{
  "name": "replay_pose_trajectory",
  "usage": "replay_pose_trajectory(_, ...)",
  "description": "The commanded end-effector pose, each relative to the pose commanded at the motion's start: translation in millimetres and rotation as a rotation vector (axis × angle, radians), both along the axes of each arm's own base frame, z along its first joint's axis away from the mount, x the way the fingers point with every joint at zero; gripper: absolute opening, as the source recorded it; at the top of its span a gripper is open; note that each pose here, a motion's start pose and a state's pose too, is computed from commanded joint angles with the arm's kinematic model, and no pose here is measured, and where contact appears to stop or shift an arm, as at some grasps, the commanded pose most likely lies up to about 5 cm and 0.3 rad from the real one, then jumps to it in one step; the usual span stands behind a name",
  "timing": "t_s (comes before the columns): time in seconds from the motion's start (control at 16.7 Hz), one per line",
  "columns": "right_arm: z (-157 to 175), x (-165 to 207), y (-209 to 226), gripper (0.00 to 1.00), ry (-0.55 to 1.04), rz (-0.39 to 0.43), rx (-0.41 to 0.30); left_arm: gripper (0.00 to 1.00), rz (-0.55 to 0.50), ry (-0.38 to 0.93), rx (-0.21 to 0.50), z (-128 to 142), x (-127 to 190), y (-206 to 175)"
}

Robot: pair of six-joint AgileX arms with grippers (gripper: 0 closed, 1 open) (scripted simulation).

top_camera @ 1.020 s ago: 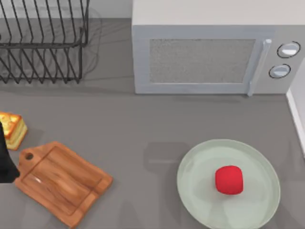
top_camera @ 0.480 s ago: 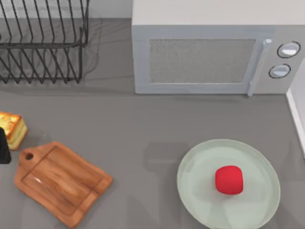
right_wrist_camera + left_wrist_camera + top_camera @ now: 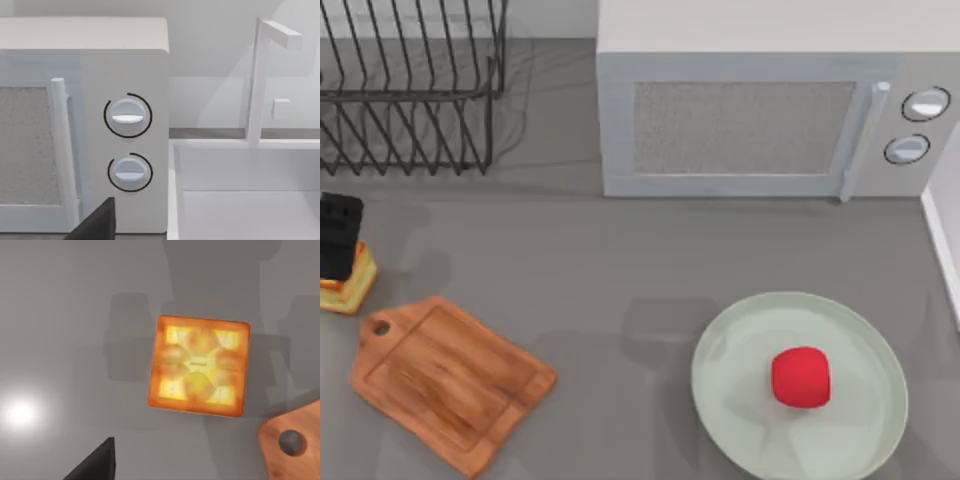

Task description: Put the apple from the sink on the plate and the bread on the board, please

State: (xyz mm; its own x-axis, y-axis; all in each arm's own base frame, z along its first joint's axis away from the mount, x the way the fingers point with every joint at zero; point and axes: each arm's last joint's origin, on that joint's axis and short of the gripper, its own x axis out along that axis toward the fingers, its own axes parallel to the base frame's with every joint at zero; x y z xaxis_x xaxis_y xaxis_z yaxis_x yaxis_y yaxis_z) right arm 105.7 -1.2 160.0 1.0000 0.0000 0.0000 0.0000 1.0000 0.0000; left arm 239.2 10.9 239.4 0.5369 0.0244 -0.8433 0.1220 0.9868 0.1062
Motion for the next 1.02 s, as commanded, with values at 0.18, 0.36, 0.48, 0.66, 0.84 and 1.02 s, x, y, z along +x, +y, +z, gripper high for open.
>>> replay_pose_trajectory(0.18, 0.0, 0.0, 0.0, 1.00, 0.000, 0.000, 0.000, 1.00, -0.031, 0.217, 0.010, -11.3, 45.9, 5.1)
replay_pose_trajectory(0.36, 0.0, 0.0, 0.0, 1.00, 0.000, 0.000, 0.000, 1.00, -0.059, 0.395, 0.010, -32.0, 85.5, 10.1)
replay_pose_trajectory(0.48, 0.0, 0.0, 0.0, 1.00, 0.000, 0.000, 0.000, 1.00, -0.075, 0.480, 0.007, -45.1, 105.0, 12.9)
replay_pose_trajectory(0.66, 0.0, 0.0, 0.0, 1.00, 0.000, 0.000, 0.000, 1.00, -0.089, 0.552, 0.003, -57.7, 122.5, 15.7)
replay_pose_trajectory(0.84, 0.0, 0.0, 0.0, 1.00, 0.000, 0.000, 0.000, 1.00, -0.093, 0.568, 0.002, -60.8, 126.2, 16.3)
replay_pose_trajectory(1.02, 0.0, 0.0, 0.0, 1.00, 0.000, 0.000, 0.000, 1.00, -0.097, 0.566, 0.004, -60.6, 125.8, 14.2)
